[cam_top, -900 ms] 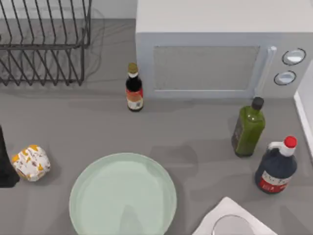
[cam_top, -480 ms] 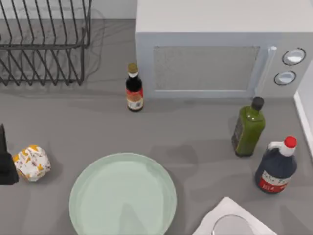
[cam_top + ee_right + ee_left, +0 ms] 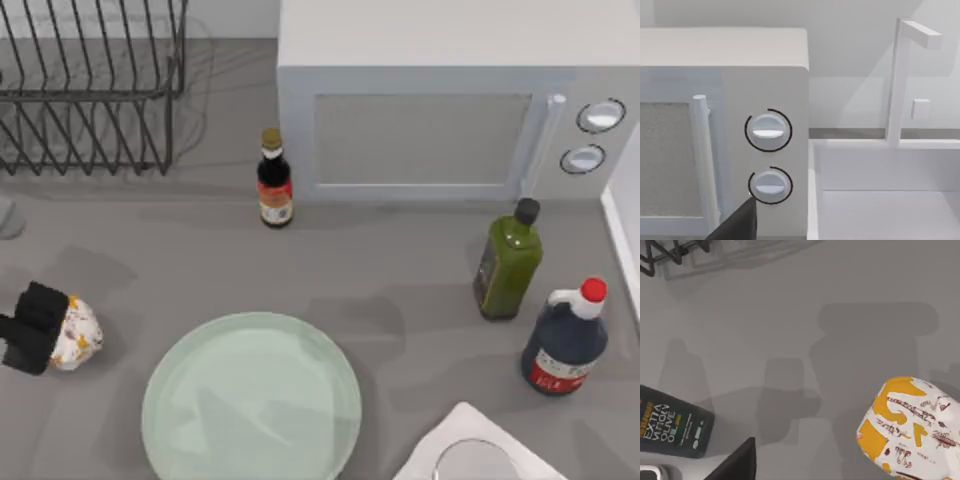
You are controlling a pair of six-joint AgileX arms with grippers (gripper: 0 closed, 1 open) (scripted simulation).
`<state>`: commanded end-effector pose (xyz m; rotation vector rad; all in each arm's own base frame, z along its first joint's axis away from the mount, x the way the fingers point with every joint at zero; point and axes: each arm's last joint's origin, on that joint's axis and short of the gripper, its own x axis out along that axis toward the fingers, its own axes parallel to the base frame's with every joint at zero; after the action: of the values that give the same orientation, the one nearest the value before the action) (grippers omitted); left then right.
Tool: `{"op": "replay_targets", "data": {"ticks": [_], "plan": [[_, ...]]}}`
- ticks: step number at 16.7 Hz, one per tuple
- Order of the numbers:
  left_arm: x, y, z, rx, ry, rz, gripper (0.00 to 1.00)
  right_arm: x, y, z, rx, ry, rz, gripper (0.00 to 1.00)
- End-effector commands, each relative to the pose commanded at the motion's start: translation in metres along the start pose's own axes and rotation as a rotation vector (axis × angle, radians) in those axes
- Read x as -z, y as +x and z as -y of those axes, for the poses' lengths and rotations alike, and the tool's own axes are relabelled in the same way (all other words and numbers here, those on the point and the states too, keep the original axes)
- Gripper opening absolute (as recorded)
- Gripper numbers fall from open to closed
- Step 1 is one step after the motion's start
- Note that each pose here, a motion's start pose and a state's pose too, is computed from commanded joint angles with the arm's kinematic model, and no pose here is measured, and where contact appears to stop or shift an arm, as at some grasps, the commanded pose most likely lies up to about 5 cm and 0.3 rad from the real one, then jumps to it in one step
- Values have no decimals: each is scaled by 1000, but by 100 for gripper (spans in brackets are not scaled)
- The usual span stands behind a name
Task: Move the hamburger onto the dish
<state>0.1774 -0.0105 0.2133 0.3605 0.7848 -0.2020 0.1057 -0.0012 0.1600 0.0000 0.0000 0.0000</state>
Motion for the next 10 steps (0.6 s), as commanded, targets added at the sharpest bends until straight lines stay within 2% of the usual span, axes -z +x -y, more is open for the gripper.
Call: {"op": "replay_targets", "data": {"ticks": [5, 10], "plan": [[-37, 49, -9, 189, 195, -363, 100, 0, 0, 0, 0, 0, 0, 100], [-56, 99, -10, 350, 331, -591, 100, 0, 0, 0, 0, 0, 0, 100]]}}
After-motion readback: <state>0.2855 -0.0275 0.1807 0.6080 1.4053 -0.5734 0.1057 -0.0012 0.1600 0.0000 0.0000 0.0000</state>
